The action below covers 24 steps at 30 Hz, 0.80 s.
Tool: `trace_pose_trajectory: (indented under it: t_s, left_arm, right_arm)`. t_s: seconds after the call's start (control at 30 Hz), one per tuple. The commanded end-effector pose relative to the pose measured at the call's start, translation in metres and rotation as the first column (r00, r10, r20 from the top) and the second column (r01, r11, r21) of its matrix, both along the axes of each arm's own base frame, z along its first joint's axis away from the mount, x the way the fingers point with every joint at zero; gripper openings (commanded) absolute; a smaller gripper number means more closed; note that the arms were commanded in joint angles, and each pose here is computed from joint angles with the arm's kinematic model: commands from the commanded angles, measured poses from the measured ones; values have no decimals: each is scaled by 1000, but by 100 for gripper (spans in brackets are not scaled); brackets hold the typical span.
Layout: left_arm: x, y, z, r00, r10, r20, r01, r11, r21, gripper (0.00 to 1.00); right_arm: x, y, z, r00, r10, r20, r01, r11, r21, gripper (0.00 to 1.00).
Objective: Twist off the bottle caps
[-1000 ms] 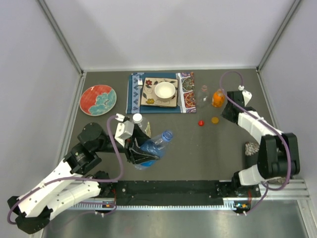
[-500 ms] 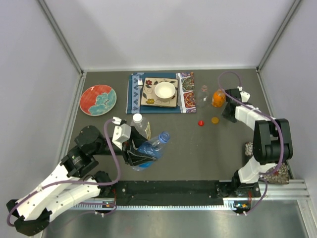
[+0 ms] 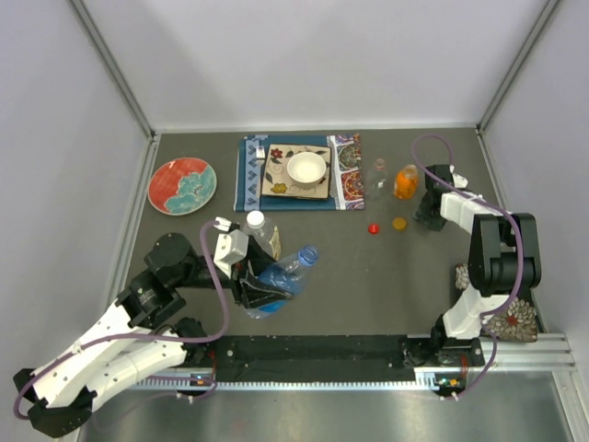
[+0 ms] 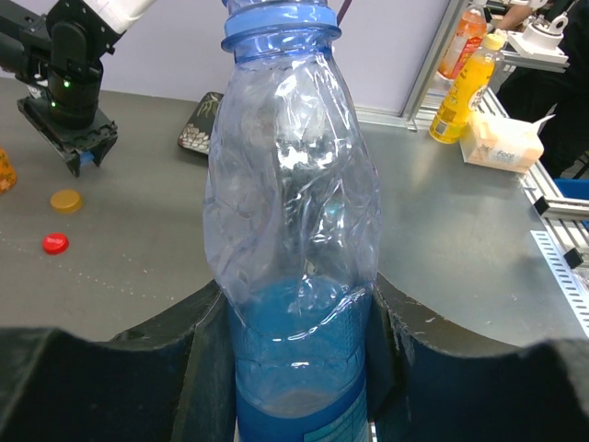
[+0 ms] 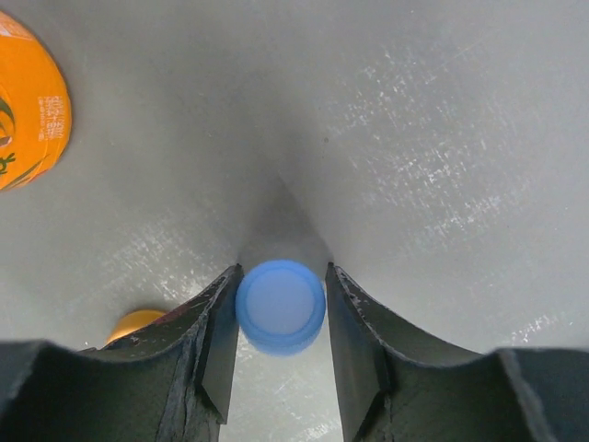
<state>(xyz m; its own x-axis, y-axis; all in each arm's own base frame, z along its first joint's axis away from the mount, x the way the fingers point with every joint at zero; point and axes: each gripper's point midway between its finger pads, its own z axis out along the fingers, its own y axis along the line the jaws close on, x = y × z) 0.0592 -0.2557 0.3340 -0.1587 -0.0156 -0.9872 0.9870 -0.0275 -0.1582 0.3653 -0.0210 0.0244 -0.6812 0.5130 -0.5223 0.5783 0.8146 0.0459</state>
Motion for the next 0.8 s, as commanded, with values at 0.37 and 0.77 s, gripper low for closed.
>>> trace_pose_trajectory:
  t_s: [0.37,0.77]
  left_arm:
    - [-1,-1,7,1000,-8,18,9,999,-35,42]
    - [9,-7,4,1000,17,12,-16,1000,-23,44]
  right_arm:
    - [5,1,13,1000,-2,23,2,1000,24,51]
    - [10,26,224,868,1,496,-62,992,106,60]
